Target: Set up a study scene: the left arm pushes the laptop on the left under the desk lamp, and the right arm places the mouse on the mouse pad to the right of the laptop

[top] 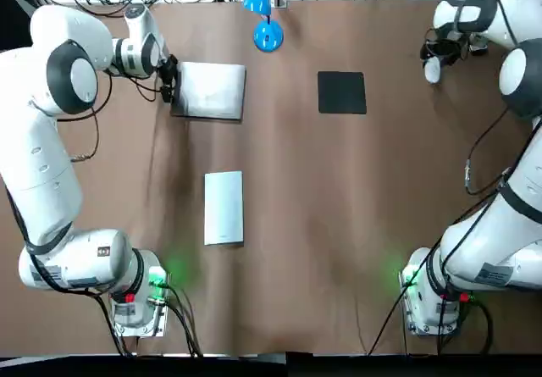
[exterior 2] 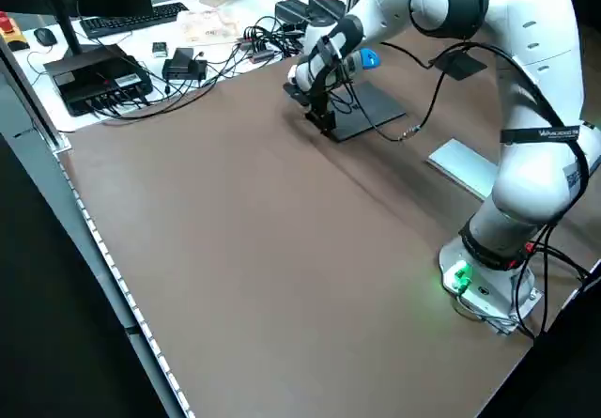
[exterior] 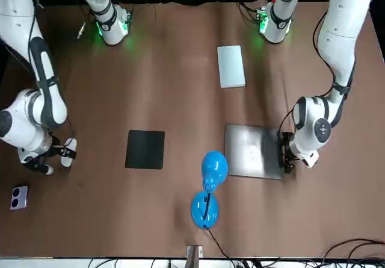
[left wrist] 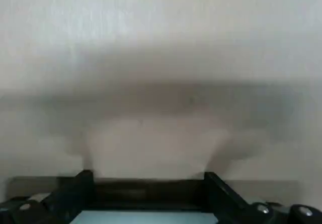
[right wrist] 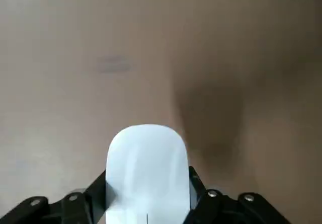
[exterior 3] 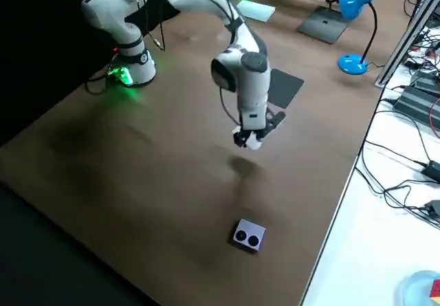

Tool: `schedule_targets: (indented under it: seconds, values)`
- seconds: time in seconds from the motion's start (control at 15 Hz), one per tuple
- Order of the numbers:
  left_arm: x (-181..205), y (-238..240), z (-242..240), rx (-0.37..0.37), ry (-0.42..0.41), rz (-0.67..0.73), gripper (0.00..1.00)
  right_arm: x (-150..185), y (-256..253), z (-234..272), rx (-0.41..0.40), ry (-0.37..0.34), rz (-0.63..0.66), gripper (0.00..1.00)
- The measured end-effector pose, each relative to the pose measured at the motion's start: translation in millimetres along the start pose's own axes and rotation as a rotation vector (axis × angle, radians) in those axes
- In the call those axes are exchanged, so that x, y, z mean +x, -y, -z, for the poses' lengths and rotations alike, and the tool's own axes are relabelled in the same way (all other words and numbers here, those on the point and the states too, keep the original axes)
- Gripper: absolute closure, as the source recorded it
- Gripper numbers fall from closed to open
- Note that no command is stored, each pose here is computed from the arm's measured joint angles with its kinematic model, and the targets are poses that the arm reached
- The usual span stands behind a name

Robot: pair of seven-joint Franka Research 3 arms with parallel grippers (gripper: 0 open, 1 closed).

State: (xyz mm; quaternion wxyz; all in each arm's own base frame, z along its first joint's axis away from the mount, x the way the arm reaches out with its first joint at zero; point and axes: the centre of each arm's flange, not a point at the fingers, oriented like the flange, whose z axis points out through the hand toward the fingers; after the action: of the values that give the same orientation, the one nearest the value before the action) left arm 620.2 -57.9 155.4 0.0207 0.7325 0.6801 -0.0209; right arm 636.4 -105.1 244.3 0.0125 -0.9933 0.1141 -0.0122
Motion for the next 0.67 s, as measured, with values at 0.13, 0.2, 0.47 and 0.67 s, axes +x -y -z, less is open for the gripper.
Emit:
schedule_targets:
  seconds: [0.13, 0.2, 0.47, 0.67]
  values:
    - [-19, 1, -2, 0.003, 0.000, 0.015, 0.00, -4, 35, 4, 0.003, 0.011, 0.003, 0.39]
    - [-28, 2, -2, 0.003, 0.000, 0.023, 0.00, -6, 52, 6, 0.004, 0.009, 0.009, 0.39]
    - [-77, 6, -5, 0.000, 0.003, 0.049, 0.00, -19, 117, 7, 0.010, 0.007, 0.051, 0.39]
    - [-121, 12, -8, -0.001, 0.021, 0.045, 0.00, -30, 166, 8, 0.017, -0.014, 0.110, 0.39]
